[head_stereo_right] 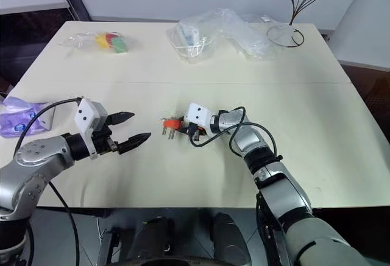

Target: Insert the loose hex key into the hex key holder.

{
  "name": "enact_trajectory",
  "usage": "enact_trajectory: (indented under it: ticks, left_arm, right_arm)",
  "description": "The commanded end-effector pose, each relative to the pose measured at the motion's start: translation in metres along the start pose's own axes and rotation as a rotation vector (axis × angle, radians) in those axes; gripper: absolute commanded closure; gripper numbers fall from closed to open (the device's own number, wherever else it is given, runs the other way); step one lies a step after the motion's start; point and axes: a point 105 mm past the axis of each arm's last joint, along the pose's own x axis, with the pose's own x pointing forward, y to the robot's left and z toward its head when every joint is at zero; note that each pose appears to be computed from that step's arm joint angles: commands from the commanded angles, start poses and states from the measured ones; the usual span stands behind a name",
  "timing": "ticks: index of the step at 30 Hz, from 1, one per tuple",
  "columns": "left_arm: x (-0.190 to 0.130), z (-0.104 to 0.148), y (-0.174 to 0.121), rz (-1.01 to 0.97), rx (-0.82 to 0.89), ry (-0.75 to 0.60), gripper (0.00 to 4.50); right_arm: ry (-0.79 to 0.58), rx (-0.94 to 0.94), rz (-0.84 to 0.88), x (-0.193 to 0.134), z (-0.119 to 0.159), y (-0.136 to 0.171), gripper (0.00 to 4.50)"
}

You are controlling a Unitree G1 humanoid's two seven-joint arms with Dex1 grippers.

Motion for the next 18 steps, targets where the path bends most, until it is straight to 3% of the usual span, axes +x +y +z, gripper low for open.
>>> enact_trajectory:
  ticks: [1,12,18]
  left_arm:
    - [0.0,0.019,0.002,-0.018,0.014,-0.072,0.0]
    - [0.024,0.073,-0.001,-0.26,-0.128,-0.275,0.0]
    - [0.032,0.097,-0.01,-0.419,-0.219,-0.33,0.0]
  right_arm:
    - [-0.052,-0.264,-0.158,-0.023,0.029,-0.025,3.54]
    - [-0.16,-1.006,-0.286,-0.088,0.109,-0.034,3.54]
    - [-0.271,-1.165,-0.331,-0.102,0.135,-0.03,3.54]
